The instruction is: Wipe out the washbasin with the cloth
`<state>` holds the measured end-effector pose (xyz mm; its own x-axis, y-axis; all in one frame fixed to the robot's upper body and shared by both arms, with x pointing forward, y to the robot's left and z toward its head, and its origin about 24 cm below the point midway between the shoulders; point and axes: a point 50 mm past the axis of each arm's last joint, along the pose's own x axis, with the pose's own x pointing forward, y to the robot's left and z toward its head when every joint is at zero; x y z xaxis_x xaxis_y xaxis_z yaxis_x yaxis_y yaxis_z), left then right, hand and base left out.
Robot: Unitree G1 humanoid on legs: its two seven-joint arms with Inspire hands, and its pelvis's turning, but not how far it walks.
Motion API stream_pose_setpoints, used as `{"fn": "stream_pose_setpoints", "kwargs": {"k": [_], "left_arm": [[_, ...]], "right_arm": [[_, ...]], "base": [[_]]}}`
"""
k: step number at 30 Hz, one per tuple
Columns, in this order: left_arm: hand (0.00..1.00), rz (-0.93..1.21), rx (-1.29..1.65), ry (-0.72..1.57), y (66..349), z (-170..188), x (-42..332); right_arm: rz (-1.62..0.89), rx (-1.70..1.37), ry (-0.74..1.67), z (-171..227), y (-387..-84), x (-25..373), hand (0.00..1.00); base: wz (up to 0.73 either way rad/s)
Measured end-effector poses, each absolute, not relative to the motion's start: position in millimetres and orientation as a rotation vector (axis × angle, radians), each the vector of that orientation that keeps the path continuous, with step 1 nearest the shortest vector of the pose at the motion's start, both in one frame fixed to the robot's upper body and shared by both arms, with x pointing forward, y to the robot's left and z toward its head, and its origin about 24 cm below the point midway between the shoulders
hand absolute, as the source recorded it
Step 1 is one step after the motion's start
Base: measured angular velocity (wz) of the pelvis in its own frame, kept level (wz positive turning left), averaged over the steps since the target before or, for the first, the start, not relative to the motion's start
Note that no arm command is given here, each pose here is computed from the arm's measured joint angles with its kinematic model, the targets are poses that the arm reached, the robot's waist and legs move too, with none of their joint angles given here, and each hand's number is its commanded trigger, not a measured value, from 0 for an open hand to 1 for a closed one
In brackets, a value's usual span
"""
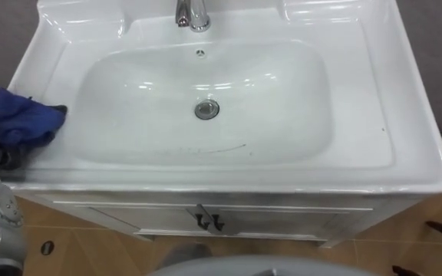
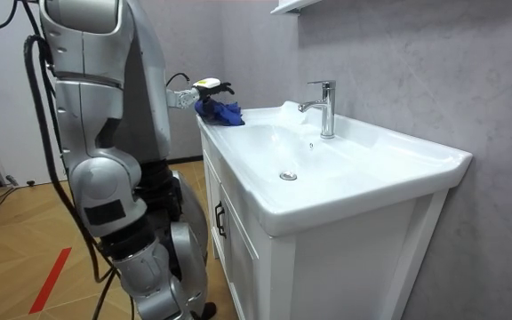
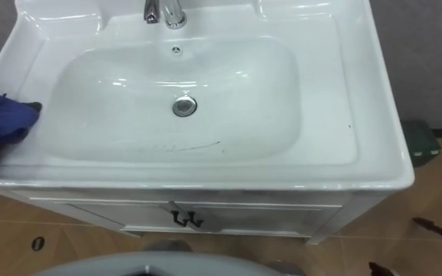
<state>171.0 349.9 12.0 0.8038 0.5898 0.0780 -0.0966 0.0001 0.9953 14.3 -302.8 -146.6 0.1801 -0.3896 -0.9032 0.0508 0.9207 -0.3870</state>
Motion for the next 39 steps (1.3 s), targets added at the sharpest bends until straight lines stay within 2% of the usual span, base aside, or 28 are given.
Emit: {"fn": "stream_pose_setpoints", "kwargs": {"k": [7, 14, 20, 28, 39], "left_arm": [[0.0, 0.566, 1.476, 0.404, 349, 13, 173], [0.0, 0.587, 1.251, 0.328, 336, 19, 182], [0.0, 0.604, 0.889, 0.364, 334, 10, 181], [0.0, 0.5, 0.464, 0.414, 314, -11, 182], [0.0, 0.471, 0.411, 0.392, 313, -8, 185]], "right_arm": [[-0.324, -0.302, 1.36, -147, -303, 14, 0.0], [-0.313, -0.3, 1.353, -147, -302, 18, 0.0], [-0.305, -0.285, 1.349, -149, -298, 23, 0.0], [-0.36, -0.178, 1.338, -151, -291, 27, 0.0], [-0.392, -0.138, 1.316, -151, -290, 28, 0.0]], "base": [[-0.01], [0.01], [0.03], [-0.01], [-0.01]]}}
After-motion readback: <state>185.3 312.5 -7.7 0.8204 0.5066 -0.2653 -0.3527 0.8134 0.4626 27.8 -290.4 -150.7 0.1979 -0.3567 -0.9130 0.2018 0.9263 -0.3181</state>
